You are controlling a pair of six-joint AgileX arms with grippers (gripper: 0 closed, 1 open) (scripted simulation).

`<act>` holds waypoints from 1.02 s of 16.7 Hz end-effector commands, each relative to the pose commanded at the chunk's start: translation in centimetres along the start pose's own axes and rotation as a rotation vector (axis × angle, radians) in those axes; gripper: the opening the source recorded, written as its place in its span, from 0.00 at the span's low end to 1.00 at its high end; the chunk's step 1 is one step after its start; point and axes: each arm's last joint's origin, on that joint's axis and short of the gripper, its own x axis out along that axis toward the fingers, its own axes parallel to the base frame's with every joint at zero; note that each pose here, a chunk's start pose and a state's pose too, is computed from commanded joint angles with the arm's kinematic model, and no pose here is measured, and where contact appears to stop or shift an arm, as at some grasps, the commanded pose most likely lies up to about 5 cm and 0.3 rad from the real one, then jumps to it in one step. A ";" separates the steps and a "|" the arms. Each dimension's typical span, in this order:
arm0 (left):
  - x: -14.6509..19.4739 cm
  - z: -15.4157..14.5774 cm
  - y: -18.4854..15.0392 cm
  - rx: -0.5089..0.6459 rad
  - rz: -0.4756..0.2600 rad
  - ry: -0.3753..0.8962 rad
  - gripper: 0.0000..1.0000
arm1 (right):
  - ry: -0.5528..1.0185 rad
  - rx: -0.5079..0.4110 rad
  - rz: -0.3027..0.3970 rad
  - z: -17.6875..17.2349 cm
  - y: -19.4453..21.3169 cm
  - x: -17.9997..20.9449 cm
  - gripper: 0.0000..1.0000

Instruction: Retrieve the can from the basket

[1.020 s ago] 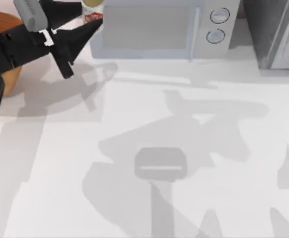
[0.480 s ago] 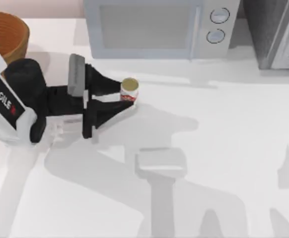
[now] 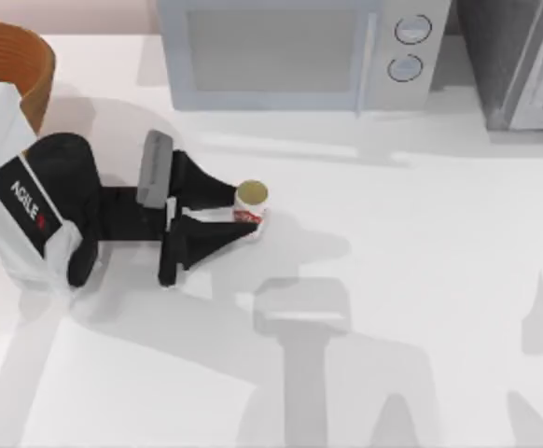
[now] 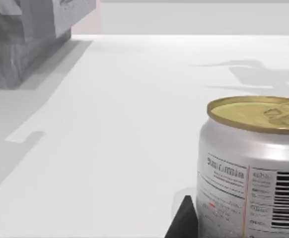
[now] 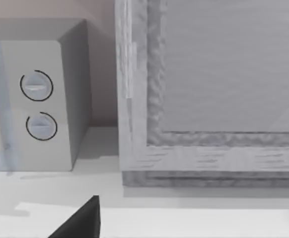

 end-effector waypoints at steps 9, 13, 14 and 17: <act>0.0 0.0 0.0 0.000 0.000 0.000 0.60 | 0.000 0.000 0.000 0.0 0.0 0.0 1.00; 0.0 0.0 0.0 0.000 0.000 0.000 0.90 | 0.000 0.000 0.000 0.0 0.0 0.0 1.00; 0.0 0.0 0.0 0.000 0.000 0.000 0.98 | 0.000 0.000 0.000 0.0 0.0 0.0 1.00; 0.0 0.0 0.0 0.000 0.000 0.000 1.00 | 0.000 0.000 0.000 0.0 0.0 0.0 1.00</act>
